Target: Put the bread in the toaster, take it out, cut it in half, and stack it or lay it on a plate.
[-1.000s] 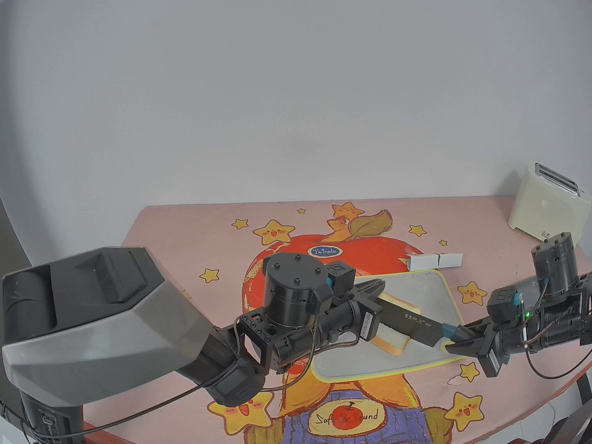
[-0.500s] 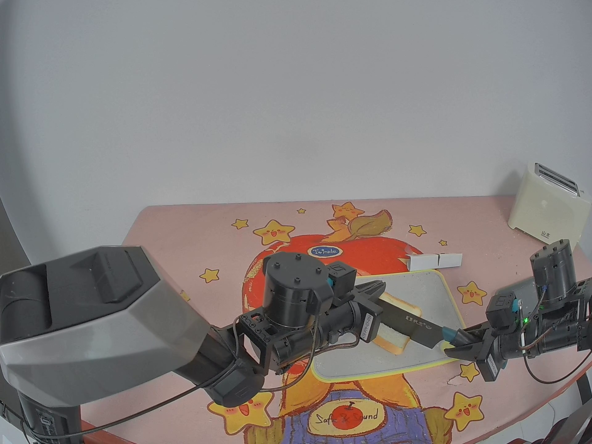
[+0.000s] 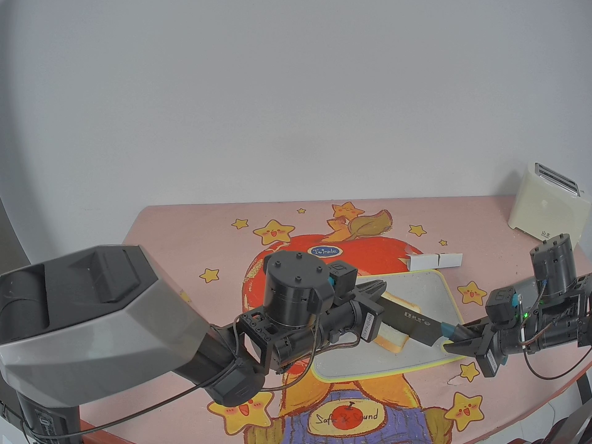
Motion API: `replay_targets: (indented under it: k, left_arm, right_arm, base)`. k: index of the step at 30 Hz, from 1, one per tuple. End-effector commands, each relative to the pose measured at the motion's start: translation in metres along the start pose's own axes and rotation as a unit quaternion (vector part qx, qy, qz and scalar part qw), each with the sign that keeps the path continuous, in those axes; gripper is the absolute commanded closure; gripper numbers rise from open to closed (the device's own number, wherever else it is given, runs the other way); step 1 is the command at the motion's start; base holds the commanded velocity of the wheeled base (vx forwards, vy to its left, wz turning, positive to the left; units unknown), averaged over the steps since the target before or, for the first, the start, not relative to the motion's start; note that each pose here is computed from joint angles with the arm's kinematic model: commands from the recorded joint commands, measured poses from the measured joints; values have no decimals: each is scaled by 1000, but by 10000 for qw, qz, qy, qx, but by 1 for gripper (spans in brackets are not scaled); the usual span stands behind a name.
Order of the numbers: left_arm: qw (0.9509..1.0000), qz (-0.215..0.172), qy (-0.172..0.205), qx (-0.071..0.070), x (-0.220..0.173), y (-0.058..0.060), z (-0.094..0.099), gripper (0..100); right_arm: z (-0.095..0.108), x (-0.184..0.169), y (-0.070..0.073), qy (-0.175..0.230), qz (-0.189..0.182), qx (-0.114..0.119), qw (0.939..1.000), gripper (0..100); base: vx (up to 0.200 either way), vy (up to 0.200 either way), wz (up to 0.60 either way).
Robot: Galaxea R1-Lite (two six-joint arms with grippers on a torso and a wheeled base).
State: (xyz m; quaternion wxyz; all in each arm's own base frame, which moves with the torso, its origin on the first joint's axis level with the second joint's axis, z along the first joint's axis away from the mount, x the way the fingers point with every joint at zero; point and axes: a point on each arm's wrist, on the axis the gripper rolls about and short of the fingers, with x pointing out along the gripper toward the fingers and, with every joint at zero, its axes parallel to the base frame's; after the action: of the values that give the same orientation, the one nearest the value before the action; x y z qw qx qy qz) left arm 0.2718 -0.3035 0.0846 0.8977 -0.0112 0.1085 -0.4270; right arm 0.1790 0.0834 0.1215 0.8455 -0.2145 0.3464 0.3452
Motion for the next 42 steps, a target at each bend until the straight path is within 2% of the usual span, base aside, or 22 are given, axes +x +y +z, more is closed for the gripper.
replay_targets:
  k: [1, 6, 11, 15, 21, 36, 39, 42]
  left_arm:
    - [9998, -21, -211, 10, -2, -2, 11, 100]
    - [9997, -16, -242, 11, -2, -2, 12, 100]
    - [9994, -48, -331, 27, -7, -4, 21, 100]
    - [9996, -167, -225, 42, -6, -13, 14, 100]
    - [9998, -160, 52, 48, 4, -12, -8, 100]
    - [9999, -132, 103, 34, 5, -10, -12, 100]
    - [9998, -148, 97, 37, 6, -11, -11, 100]
    - [9998, -194, 87, 47, 6, -15, -11, 100]
  right_arm:
    - [-5, 1, 2, 118, 50, 13, 9999, 100]
    - [-2, -1, 1, 48, 21, -1, 10000, 100]
    - [1, -2, 0, -28, -11, -17, 10000, 100]
    - [6, -3, -1, -87, -26, -28, 10000, 100]
    - [5, -3, -1, -66, -18, -24, 10000, 100]
    - [7, -4, -2, -109, -30, -38, 9999, 100]
    - [-4, -1, 2, 83, 36, 6, 10000, 100]
    - [-6, 1, 3, 118, 50, 13, 9999, 100]
  base:
    - [0, 0, 0]
    - [0, 0, 0]
    - [0, 0, 0]
    - [0, 0, 0]
    - [0, 0, 0]
    - [0, 0, 0]
    - [0, 0, 0]
    - [0, 0, 0]
